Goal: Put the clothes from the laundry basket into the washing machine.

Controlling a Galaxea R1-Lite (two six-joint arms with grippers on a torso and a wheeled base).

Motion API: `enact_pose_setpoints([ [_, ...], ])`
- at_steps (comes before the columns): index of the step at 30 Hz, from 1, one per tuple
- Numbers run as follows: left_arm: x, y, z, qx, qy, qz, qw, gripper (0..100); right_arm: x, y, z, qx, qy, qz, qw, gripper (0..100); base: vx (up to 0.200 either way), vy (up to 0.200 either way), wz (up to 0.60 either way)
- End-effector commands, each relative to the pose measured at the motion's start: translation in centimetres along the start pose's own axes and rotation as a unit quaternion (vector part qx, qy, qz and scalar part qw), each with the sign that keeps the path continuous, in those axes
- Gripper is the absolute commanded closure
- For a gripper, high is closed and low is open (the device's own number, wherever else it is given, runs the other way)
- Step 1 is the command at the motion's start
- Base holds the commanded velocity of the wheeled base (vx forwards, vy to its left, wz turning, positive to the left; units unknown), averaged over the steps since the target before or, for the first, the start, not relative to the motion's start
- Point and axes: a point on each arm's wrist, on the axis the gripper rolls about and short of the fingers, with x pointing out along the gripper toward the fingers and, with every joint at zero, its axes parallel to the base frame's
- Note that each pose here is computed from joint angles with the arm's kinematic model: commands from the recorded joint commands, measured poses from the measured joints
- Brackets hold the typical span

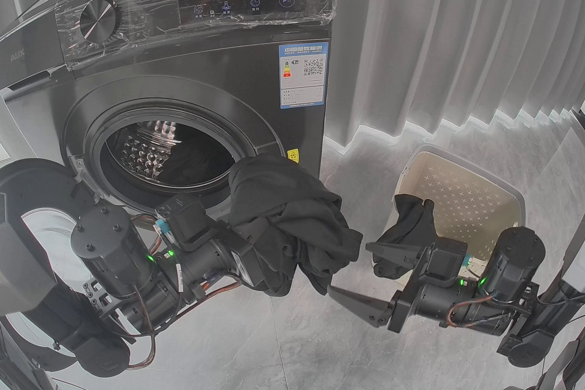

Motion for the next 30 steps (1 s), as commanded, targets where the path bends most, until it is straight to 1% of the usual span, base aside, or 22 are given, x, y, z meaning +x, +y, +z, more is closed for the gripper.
enact_pose_setpoints([
  [1,-0.1,-0.1,0.1,0.000,-0.001,-0.001,1.0000,100,0.4,-0.8,2.1,-0.012,-0.049,-0.012,0.9987,0,0.000,0.000,0.00],
  [3,-0.1,-0.1,0.1,0.000,-0.002,-0.001,1.0000,100,0.4,-1.1,2.8,-0.016,-0.063,-0.017,0.9977,0,0.000,0.000,0.00],
  [7,-0.1,-0.2,0.1,-0.001,-0.002,-0.004,1.0000,100,0.9,-1.4,3.2,-0.019,-0.074,-0.018,0.9969,0,0.000,0.000,0.00],
  [8,-0.2,-0.3,0.2,-0.001,-0.002,-0.005,1.0000,100,1.7,-1.5,3.2,-0.020,-0.076,-0.015,0.9968,0,0.000,0.000,0.00],
  [11,-0.2,-0.2,0.1,-0.001,-0.001,-0.004,1.0000,100,3.5,-2.3,1.8,-0.020,-0.054,-0.003,0.9983,0,0.000,0.000,0.00],
  [14,-0.2,-0.3,0.2,-0.001,-0.003,-0.005,1.0000,100,5.0,-2.3,0.9,-0.027,-0.041,0.022,0.9985,0,0.000,0.000,0.00],
  [17,-0.2,-0.3,0.2,-0.001,-0.002,-0.005,1.0000,100,6.1,-1.7,-0.3,-0.024,-0.025,0.040,0.9986,0,0.000,0.000,0.00],
  [22,-0.1,-0.3,0.1,-0.001,-0.001,-0.005,1.0000,100,7.1,-0.7,-1.2,-0.023,-0.015,0.062,0.9977,0,0.000,0.000,0.00],
  [25,0.0,-0.3,0.0,-0.001,-0.001,-0.004,1.0000,100,8.2,-0.7,-1.8,-0.023,-0.013,0.063,0.9977,0,0.000,0.000,0.00],
  [28,0.0,-0.5,-0.1,-0.001,0.001,-0.006,1.0000,100,9.7,-0.9,-2.6,-0.023,-0.013,0.062,0.9977,0,0.000,0.000,0.00],
  [30,0.1,-0.6,-0.1,-0.002,0.000,0.000,1.0000,100,10.8,-1.0,-2.9,-0.024,-0.019,0.060,0.9977,0,0.000,0.000,0.00],
])
